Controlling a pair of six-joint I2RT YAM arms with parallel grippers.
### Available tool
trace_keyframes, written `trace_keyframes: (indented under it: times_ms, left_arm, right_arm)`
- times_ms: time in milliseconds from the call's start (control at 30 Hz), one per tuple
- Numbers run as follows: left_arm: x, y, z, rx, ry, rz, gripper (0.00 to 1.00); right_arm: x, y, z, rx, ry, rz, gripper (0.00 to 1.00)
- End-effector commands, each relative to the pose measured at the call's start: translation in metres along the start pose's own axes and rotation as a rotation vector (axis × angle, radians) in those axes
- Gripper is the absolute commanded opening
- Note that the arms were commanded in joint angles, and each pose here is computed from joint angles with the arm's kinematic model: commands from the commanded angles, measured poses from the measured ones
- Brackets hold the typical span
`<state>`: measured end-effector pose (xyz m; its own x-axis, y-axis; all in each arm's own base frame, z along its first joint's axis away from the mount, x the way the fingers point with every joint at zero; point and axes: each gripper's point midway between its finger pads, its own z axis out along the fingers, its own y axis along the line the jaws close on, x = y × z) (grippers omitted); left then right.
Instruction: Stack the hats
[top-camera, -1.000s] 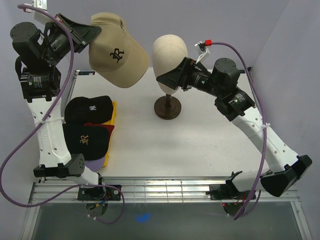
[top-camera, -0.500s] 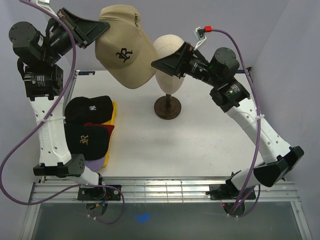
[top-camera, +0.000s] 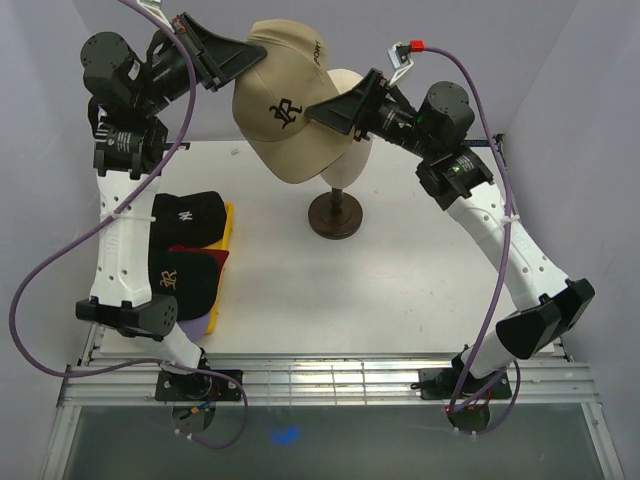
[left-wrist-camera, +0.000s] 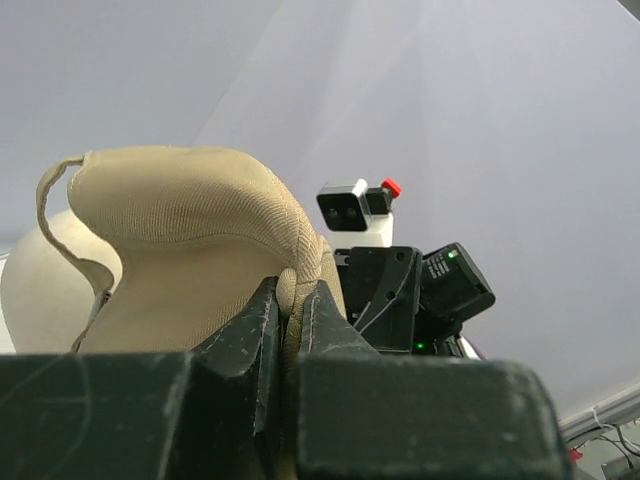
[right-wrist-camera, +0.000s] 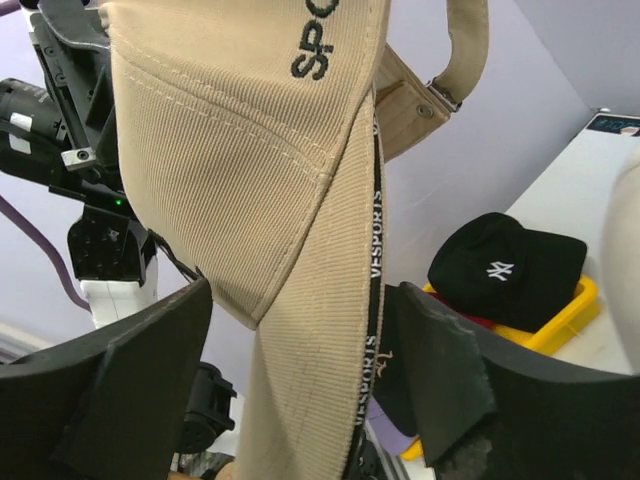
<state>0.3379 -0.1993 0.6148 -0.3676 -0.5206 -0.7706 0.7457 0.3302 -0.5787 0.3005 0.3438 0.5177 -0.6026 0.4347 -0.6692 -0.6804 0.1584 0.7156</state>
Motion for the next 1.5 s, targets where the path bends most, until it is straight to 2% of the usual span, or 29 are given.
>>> trace_keyframes:
  times_ms: [0, 33, 67, 400, 433, 500, 533, 600, 633, 700, 767, 833, 867, 1067, 1100, 1233, 1333, 1400, 1467]
  left_arm:
    - [-0.01, -0.003, 0.008, 0.018, -0.038, 0.041, 0.0]
    - [-0.012, 0.0, 0.012, 0.019, -0.042, 0.044, 0.0]
    - [-0.013, 0.002, 0.014, 0.02, -0.043, 0.044, 0.0]
    - [-0.015, 0.025, 0.035, 0.039, -0.05, 0.034, 0.0]
    - [-0.015, 0.025, 0.035, 0.044, -0.051, 0.034, 0.0]
    - [-0.016, 0.026, 0.039, 0.056, -0.051, 0.031, 0.0]
    - [-0.016, 0.025, 0.039, 0.061, -0.052, 0.03, 0.0]
    - [-0.019, 0.023, 0.041, 0.073, -0.06, 0.027, 0.0]
    - [-0.019, 0.024, 0.042, 0.077, -0.063, 0.026, 0.0]
    - [-0.022, 0.023, 0.043, 0.088, -0.073, 0.02, 0.0]
    - [-0.023, 0.02, 0.043, 0.093, -0.081, 0.022, 0.28]
    - [-0.027, 0.017, 0.04, 0.081, -0.103, 0.037, 0.43]
    - [-0.029, 0.017, 0.038, 0.071, -0.111, 0.042, 0.56]
    - [-0.043, 0.011, 0.027, 0.02, -0.177, 0.104, 0.75]
    - [-0.046, 0.004, 0.022, 0.02, -0.191, 0.118, 0.87]
    - [-0.058, 0.001, 0.013, -0.03, -0.262, 0.141, 0.89]
    - [-0.066, -0.007, -0.001, -0.077, -0.317, 0.15, 0.89]
    - [-0.07, 0.003, -0.009, -0.142, -0.369, 0.139, 0.89]
    - [-0.076, -0.014, -0.024, -0.155, -0.412, 0.151, 0.89]
  right_arm:
    - [-0.017, 0.025, -0.011, -0.075, -0.041, -0.024, 0.74]
    - [-0.019, 0.026, -0.015, -0.078, -0.046, -0.026, 0.68]
    - [-0.016, 0.021, -0.017, -0.074, -0.039, -0.02, 0.67]
    - [-0.025, 0.018, -0.041, -0.102, -0.048, -0.012, 0.62]
    - [-0.026, 0.02, -0.041, -0.106, -0.048, -0.014, 0.54]
    - [-0.026, 0.02, -0.04, -0.114, -0.037, 0.001, 0.45]
    - [-0.027, 0.022, -0.039, -0.126, -0.037, 0.001, 0.3]
    - [-0.027, 0.023, -0.038, -0.136, -0.035, 0.026, 0.13]
    - [-0.028, 0.024, -0.039, -0.138, -0.041, 0.035, 0.08]
    - [-0.033, 0.026, -0.038, -0.16, -0.073, 0.06, 0.08]
    - [-0.038, 0.026, -0.039, -0.193, -0.13, 0.077, 0.08]
    - [-0.043, 0.03, -0.043, -0.221, -0.177, 0.122, 0.08]
    - [-0.049, 0.028, -0.043, -0.225, -0.216, 0.131, 0.08]
    - [-0.067, 0.036, -0.045, -0.287, -0.312, 0.156, 0.08]
    - [-0.07, 0.039, -0.047, -0.299, -0.325, 0.154, 0.08]
    - [-0.078, 0.039, -0.05, -0.297, -0.361, 0.173, 0.08]
    - [-0.08, 0.029, -0.053, -0.291, -0.399, 0.252, 0.08]
    - [-0.084, 0.029, -0.056, -0.29, -0.419, 0.277, 0.08]
    - [-0.089, 0.025, -0.058, -0.278, -0.443, 0.291, 0.08]
